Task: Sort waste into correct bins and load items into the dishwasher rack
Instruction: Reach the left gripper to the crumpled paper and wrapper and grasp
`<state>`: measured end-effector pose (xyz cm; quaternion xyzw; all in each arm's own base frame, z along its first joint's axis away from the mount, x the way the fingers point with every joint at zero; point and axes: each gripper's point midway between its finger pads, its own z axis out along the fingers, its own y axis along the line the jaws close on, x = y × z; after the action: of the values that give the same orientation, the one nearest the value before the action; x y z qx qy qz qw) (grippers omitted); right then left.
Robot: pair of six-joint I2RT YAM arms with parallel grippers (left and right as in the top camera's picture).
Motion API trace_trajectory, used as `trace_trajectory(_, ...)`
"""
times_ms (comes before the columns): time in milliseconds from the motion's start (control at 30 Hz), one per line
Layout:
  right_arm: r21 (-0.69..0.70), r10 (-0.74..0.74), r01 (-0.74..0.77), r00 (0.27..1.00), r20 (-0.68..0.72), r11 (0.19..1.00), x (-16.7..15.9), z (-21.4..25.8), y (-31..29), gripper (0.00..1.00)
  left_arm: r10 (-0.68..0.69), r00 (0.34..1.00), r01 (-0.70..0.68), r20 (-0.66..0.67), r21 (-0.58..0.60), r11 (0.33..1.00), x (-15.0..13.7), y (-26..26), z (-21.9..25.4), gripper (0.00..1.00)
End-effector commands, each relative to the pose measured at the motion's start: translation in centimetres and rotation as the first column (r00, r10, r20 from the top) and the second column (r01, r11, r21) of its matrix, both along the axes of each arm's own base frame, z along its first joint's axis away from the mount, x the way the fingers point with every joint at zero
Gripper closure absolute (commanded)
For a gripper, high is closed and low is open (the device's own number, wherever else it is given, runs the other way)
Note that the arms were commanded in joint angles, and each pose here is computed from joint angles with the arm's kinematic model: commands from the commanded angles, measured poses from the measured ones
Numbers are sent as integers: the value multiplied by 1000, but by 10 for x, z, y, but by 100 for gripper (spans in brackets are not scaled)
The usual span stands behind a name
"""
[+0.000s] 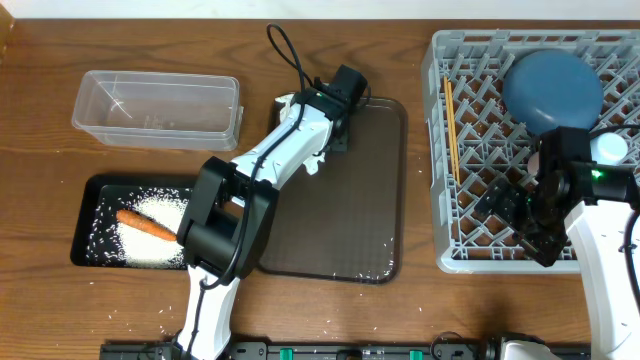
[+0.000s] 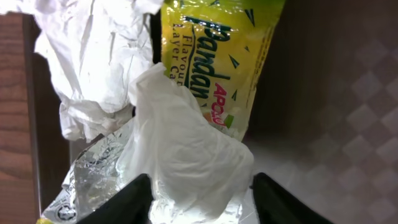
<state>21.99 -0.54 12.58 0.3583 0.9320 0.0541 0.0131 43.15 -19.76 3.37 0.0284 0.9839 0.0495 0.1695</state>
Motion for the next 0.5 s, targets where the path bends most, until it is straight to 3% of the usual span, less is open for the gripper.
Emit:
trace_trajectory(0, -3, -17, 17, 1000, 6, 1000, -1, 1, -1, 1, -4, 1000, 5, -14, 29, 1000, -4, 5, -7, 53)
trace_trajectory(133, -3, -17, 17, 1000, 6, 1000, -1, 1, -1, 1, -8, 1000, 9, -24, 15, 1000, -6, 3, -8, 61)
trace_trajectory(333, -3, -17, 17, 1000, 6, 1000, -1, 1, -1, 1, -19, 999, 19, -38, -7, 1000, -9, -1, -8, 94)
trace_trajectory(467, -3, -17, 17, 1000, 6, 1000, -1, 1, -1, 1, -20, 1000, 20, -18, -19, 1000, -10, -1, 13, 94)
